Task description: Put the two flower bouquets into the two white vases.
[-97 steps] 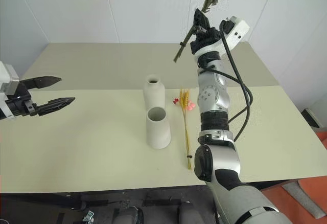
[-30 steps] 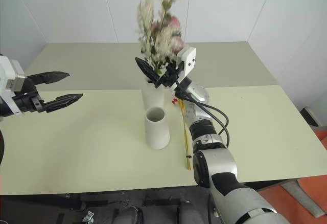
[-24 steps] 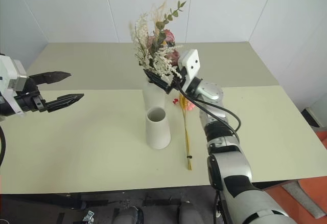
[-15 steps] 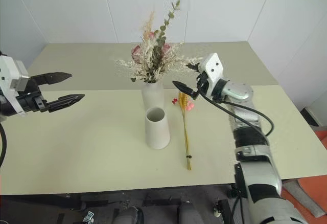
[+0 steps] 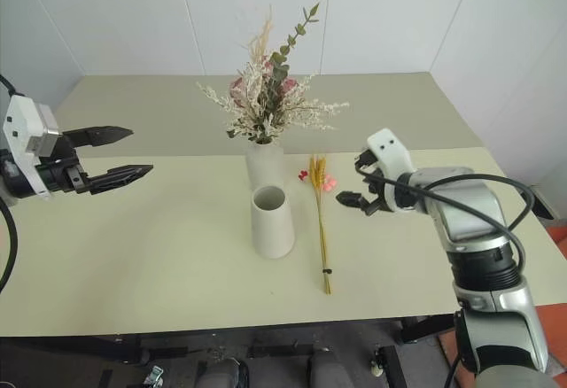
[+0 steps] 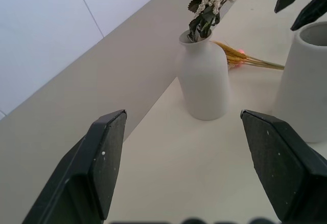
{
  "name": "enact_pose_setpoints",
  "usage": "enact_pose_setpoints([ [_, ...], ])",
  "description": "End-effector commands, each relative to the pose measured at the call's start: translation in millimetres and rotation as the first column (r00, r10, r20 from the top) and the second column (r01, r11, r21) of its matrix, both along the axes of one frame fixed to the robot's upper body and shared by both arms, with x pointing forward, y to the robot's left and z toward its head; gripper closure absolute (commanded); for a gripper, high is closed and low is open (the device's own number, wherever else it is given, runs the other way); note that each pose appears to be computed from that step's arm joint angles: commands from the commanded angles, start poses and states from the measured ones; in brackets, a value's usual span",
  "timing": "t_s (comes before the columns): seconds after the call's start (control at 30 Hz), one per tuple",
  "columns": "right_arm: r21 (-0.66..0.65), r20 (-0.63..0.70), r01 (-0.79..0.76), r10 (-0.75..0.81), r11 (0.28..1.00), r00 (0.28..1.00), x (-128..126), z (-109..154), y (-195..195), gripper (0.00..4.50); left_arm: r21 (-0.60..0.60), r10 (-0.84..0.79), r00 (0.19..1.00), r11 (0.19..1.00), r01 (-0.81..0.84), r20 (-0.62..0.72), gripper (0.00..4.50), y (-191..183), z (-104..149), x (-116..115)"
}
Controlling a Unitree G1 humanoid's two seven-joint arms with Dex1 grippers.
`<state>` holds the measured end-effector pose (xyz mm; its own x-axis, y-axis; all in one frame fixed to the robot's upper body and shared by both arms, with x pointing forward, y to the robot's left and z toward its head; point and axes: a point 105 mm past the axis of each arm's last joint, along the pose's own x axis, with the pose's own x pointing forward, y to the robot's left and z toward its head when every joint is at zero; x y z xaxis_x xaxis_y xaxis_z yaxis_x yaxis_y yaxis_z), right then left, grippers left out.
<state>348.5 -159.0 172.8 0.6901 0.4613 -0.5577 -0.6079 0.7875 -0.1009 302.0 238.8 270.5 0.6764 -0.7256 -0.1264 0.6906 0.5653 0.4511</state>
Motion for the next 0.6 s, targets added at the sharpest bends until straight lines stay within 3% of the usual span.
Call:
enact_pose_setpoints([
  [0.03, 0.004, -0.009, 0.017, -0.017, 1.0, 1.0, -13.2, 1.7, 10.1, 0.02, 0.037, -0.037, 0.999, 0.999, 0.036, 0.031, 0.62, -5.8, 7.6, -5.4],
  [0.43, 0.021, -0.073, -0.004, 0.005, 1.0, 0.997, -18.1, -25.7, 42.2, 0.02, 0.037, -0.062, 0.998, 0.997, 0.061, 0.022, 0.62, -12.5, 3.0, -1.1],
  [0.53, 0.019, -0.097, 0.023, -0.021, 1.0, 0.995, -13.7, -36.3, 41.3, 0.62, 0.04, -0.049, 0.999, 0.998, 0.048, 0.018, 0.62, -10.4, 0.7, -0.1],
  [0.6, -0.006, -0.104, 0.037, -0.037, 0.999, 0.994, -11.0, -42.6, 39.0, 1.29, 0.04, -0.04, 0.999, 0.998, 0.04, 0.02, 0.62, -8.7, 1.0, -0.2],
])
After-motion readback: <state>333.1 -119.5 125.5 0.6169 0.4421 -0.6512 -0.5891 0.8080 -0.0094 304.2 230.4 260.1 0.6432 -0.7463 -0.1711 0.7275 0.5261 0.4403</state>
